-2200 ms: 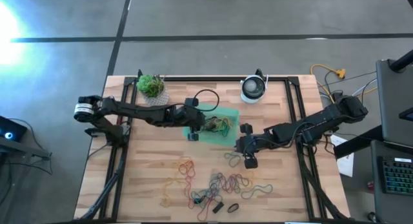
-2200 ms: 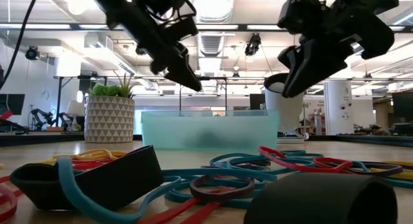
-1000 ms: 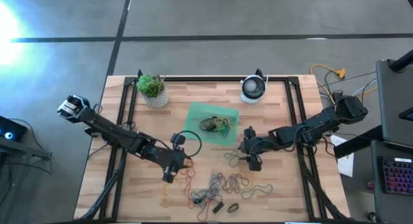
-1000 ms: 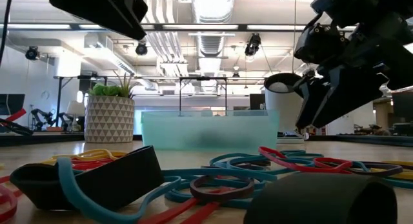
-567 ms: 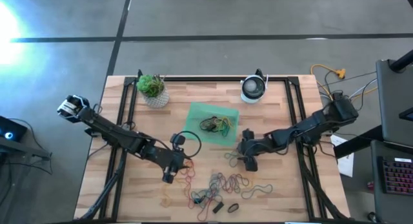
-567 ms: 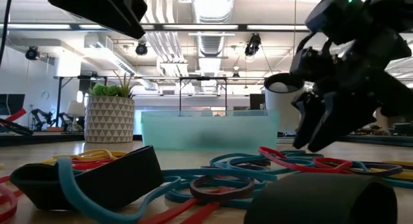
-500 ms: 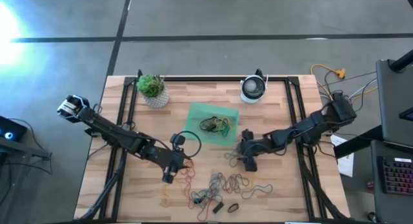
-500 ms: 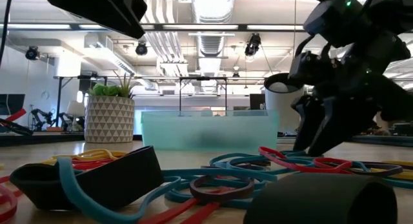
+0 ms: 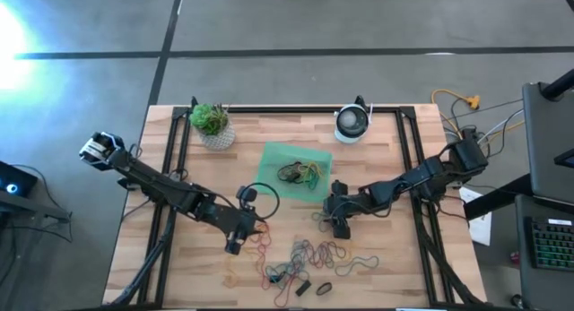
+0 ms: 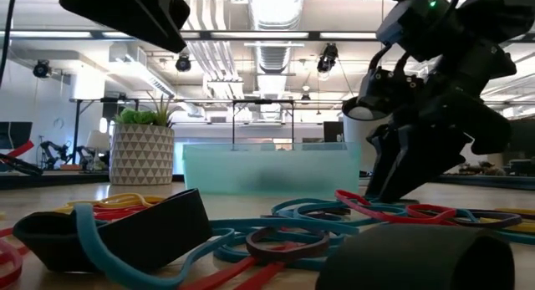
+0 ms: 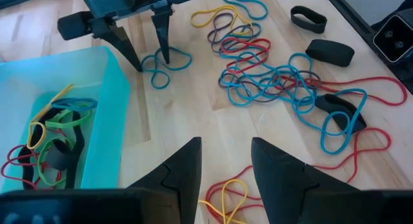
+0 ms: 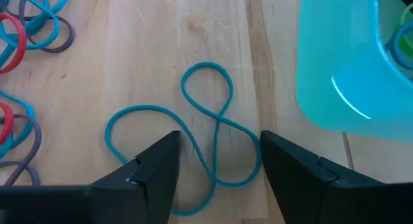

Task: Pick and place rubber bands into bin
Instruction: Put the blue rubber band into the green bin

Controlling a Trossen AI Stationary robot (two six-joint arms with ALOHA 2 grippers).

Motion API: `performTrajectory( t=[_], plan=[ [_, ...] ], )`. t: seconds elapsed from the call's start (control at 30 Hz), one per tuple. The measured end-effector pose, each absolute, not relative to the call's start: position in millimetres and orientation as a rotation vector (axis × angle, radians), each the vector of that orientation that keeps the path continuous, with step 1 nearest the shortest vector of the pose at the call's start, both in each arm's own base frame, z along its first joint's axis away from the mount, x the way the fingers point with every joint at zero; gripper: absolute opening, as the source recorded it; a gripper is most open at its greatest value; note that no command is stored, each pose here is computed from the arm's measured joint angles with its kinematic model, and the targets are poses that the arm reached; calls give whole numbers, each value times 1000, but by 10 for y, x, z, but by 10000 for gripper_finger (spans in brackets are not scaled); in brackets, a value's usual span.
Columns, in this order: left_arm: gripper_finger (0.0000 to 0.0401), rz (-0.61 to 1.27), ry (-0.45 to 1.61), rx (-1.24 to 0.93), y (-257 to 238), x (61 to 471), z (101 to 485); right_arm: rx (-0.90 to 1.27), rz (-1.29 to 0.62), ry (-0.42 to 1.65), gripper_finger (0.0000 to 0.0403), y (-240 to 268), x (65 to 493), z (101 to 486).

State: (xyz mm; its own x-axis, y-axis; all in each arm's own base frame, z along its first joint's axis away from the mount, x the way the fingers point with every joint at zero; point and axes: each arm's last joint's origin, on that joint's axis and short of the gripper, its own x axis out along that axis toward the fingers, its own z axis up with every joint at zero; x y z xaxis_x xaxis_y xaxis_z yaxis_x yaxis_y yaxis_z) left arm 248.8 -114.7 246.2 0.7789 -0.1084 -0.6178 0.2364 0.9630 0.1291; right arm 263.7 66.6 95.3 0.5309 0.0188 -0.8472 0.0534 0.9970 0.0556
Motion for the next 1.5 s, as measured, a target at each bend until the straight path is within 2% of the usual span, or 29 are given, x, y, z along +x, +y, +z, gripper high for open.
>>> performTrajectory(
  t=[0.13, 0.43, 0.5, 0.83, 1.17, 1.5],
  plan=[
    [121, -179, 655, 222, -1140, 2483, 2444, 78, -19, 1022, 158, 685, 2627, 951],
    [121, -174, 655, 231, -1137, 2482, 2439, 92, 14, 1034, 29, 703, 2619, 949],
    [121, -174, 655, 230, -1137, 2481, 2439, 94, 22, 1031, 14, 705, 2617, 962],
    [121, -175, 655, 231, -1137, 2480, 2439, 76, 107, 1008, 9, 750, 2497, 1186],
    [121, -175, 654, 231, -1136, 2481, 2440, 64, 148, 829, 8, 801, 2430, 1607],
    [121, -175, 653, 231, -1137, 2482, 2441, -110, 31, 638, 8, 716, 2378, 1928]
  ],
)
